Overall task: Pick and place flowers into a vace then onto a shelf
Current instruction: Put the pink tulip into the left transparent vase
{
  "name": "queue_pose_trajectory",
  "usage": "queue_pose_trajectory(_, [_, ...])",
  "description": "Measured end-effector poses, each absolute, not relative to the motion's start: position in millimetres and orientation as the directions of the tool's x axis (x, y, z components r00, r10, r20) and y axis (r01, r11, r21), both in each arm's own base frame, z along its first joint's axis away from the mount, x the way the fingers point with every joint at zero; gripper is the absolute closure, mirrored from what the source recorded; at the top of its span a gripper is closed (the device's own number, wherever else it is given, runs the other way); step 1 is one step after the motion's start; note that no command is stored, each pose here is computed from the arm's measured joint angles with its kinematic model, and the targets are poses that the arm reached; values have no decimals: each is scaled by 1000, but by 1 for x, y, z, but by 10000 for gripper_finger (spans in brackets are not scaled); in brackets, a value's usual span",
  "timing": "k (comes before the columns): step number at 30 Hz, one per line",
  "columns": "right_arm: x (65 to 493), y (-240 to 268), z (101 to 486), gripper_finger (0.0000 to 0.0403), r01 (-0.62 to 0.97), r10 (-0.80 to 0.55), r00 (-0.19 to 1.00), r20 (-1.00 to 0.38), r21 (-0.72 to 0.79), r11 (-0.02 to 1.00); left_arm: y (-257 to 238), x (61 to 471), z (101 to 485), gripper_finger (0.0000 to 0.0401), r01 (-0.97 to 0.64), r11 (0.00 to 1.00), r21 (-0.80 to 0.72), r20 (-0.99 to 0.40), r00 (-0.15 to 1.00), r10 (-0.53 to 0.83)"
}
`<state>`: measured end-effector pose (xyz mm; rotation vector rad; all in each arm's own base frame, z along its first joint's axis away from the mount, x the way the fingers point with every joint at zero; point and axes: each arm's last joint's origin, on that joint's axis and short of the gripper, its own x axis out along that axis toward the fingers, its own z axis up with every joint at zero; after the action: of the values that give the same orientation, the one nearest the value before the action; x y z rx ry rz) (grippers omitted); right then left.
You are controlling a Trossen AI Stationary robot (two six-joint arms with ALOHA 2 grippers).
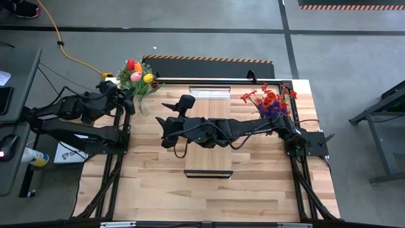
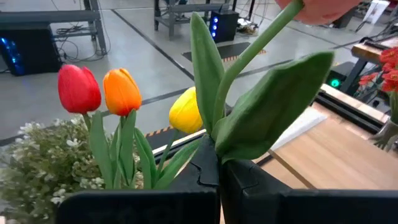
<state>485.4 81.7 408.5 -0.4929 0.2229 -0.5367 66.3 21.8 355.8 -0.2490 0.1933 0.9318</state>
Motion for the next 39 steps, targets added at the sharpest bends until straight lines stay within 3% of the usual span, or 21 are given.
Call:
queue_pose_trajectory(23, [486, 82, 408, 160, 421, -523, 849, -77, -501, 756, 22, 62, 338, 376, -837, 525, -151, -305, 545, 781])
queue_pose_trajectory(32, [486, 83, 408, 160, 406, -505, 860, -79, -495, 768, 22, 69, 309, 375, -850, 500, -169, -321, 527, 787])
queue_pose_trajectory(39, [486, 84, 407, 160, 402, -507, 858, -88, -501, 767, 22, 69, 306, 272, -852, 500, -156, -329, 522, 787])
